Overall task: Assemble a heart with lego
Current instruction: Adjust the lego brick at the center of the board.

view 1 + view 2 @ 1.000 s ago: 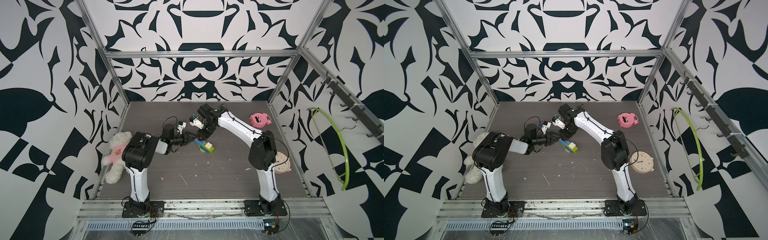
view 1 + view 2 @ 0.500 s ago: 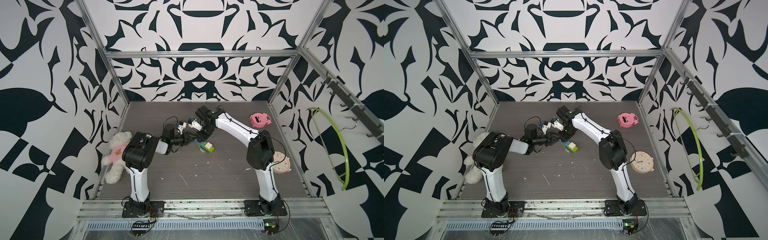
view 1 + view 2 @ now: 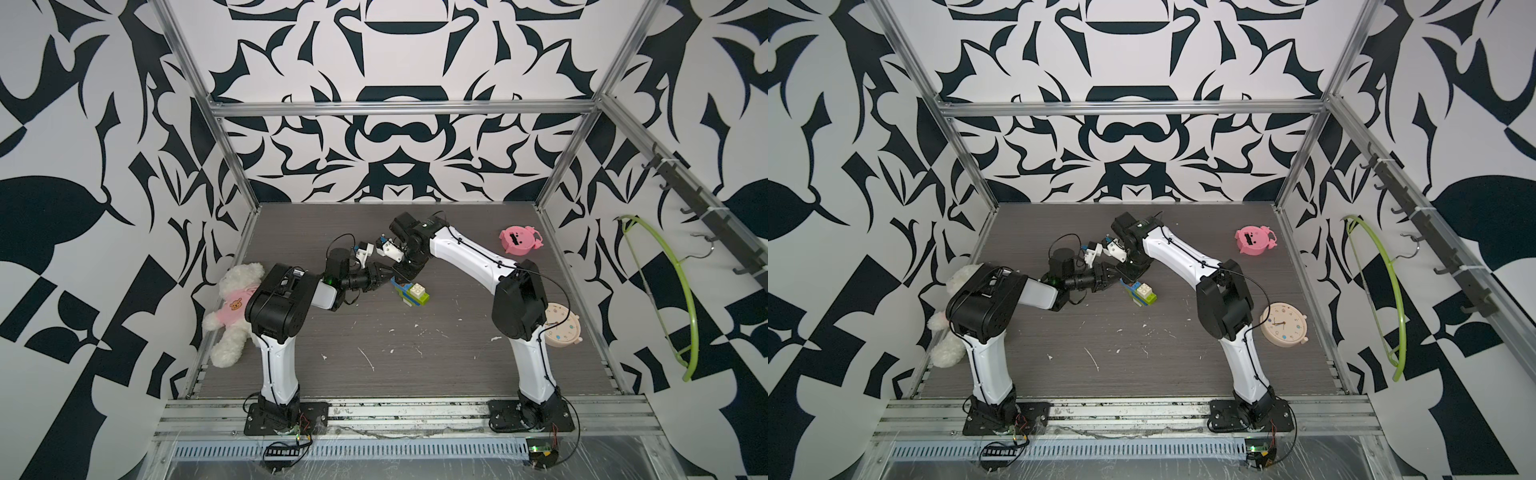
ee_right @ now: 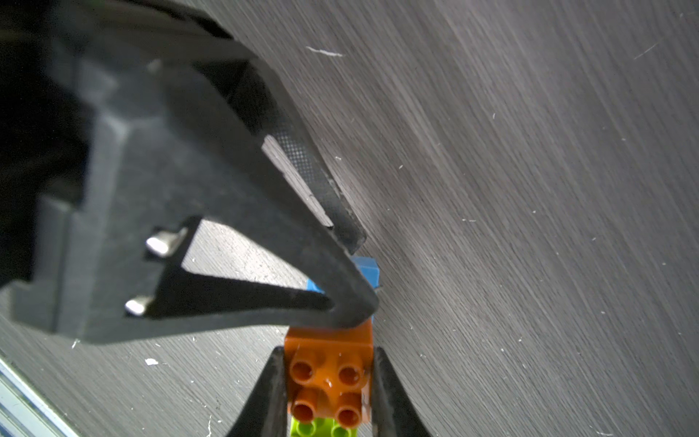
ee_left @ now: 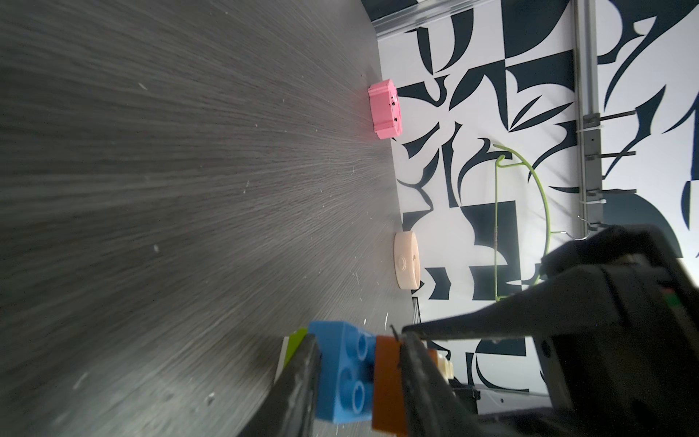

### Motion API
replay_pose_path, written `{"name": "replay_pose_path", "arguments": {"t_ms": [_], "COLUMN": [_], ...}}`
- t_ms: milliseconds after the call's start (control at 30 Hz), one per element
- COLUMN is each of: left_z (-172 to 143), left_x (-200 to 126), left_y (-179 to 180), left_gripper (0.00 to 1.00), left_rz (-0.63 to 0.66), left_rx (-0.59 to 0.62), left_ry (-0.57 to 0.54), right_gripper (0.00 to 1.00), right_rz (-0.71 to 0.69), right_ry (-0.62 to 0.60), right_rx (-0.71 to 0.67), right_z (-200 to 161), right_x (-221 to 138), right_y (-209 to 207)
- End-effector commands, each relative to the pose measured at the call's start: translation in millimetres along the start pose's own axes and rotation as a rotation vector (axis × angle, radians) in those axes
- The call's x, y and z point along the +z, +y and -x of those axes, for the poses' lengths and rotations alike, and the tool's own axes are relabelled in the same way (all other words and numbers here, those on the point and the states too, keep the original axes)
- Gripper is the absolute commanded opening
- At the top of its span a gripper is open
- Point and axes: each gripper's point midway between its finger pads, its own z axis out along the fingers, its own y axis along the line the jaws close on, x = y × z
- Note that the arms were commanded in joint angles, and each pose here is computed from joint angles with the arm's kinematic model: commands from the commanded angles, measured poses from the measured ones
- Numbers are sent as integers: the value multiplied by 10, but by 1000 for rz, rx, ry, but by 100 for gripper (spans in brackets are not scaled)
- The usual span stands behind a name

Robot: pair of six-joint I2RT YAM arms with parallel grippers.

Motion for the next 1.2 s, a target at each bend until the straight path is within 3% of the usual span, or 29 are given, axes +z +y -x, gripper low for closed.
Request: {"name": "replay_pose_path", "arguments": {"t_ms": [0,333,567,900,1167], "left_z": [-8,23,-14,-50,-111], "left_x": [16,-6,-31,58,-98], "left_y": [-67,-110,-16,1,-32], "left_gripper": [39,41,52,52,52], "left_rz": [-45,-33,24,-27,7], "left_rx": [3,17,1,-38,-26], "left_ry": [-1,-9,3,51,-9], "right_gripper": [12,12,12,12,11], "right_rz": [-13,-24,-48,-63,-126], "right_ry": [-36,-104,-121,-121,-220], "right_rx": [-16,-1,22,63,307], "right_z": [18,76,93,36,-302], "right_x": [-141,-317,-406,-456,-724], "right_y": [23,31,-11,-60,-471]}}
